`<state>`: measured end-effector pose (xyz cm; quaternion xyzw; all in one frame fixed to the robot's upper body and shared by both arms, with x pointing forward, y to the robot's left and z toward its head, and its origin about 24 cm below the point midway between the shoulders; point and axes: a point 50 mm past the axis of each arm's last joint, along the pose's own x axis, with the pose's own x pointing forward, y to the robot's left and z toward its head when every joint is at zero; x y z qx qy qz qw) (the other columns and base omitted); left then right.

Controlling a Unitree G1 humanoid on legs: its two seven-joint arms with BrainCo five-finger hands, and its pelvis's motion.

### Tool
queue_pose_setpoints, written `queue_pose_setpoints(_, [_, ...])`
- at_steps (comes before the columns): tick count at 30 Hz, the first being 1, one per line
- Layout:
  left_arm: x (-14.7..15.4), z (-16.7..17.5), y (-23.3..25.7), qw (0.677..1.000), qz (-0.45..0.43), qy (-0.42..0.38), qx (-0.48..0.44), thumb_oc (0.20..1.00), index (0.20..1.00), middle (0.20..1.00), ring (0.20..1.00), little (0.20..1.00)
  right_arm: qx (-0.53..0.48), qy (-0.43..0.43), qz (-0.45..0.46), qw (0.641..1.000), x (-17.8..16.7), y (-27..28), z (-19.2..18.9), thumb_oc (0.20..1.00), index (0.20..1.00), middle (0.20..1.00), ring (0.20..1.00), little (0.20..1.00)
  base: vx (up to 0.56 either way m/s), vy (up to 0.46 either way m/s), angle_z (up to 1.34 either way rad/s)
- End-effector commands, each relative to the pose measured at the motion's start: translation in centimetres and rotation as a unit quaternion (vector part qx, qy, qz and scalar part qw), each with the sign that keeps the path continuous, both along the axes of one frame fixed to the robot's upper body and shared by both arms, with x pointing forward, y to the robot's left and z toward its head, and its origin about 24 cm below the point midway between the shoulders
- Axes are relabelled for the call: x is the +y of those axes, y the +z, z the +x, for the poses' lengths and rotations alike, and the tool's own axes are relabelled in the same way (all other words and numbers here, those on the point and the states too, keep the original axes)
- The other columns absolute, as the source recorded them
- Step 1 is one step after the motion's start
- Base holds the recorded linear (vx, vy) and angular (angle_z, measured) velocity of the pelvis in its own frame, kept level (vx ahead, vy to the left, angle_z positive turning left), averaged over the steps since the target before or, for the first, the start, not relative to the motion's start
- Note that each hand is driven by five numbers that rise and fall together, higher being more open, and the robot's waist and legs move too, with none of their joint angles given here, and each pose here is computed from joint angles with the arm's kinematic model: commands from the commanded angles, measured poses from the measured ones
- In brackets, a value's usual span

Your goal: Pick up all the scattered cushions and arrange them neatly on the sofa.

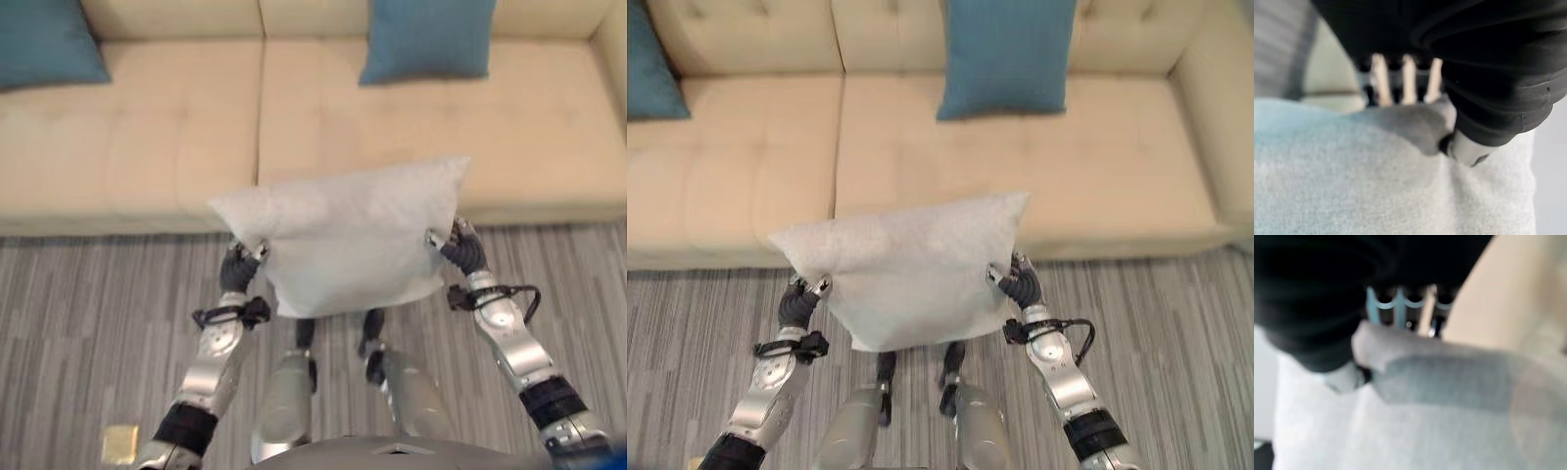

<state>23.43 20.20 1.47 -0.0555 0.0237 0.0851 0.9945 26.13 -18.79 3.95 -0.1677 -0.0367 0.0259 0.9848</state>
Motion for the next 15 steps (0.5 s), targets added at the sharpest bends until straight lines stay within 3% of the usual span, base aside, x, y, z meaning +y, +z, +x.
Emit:
queue_pose_setpoints(1, [-0.2, 1.5, 3.6, 0.995, 0.011, -0.029, -0.097, 0.2, 0.2, 0.2, 0.2, 0.2, -0.083, 0.0, 0.016, 0.996, -0.6, 3.1, 0.5, 0.2, 0.2, 0.2, 0.2, 0.2, 0.08, -0.051, 0.81])
queue_pose_setpoints(6, [0.0, 1.1, 3.2, 0.996, 0.013, -0.039, -0.085, 0.2, 0.2, 0.2, 0.2, 0.2, -0.052, 0.003, 0.007, 0.999, -0.4, 1.9, 0.1, 0.2, 0.2, 0.2, 0.2, 0.2, 0.15, 0.061, 0.77])
queue_pose_setpoints(15, [-0.7, 0.9, 2.7, 0.996, 0.025, -0.06, -0.066, 0.2, 0.2, 0.2, 0.2, 0.2, -0.024, 0.031, 0.0, 0.999, 1.6, 0.8, 0.6, 0.2, 0.2, 0.2, 0.2, 0.2, 0.13, 0.277, 0.02])
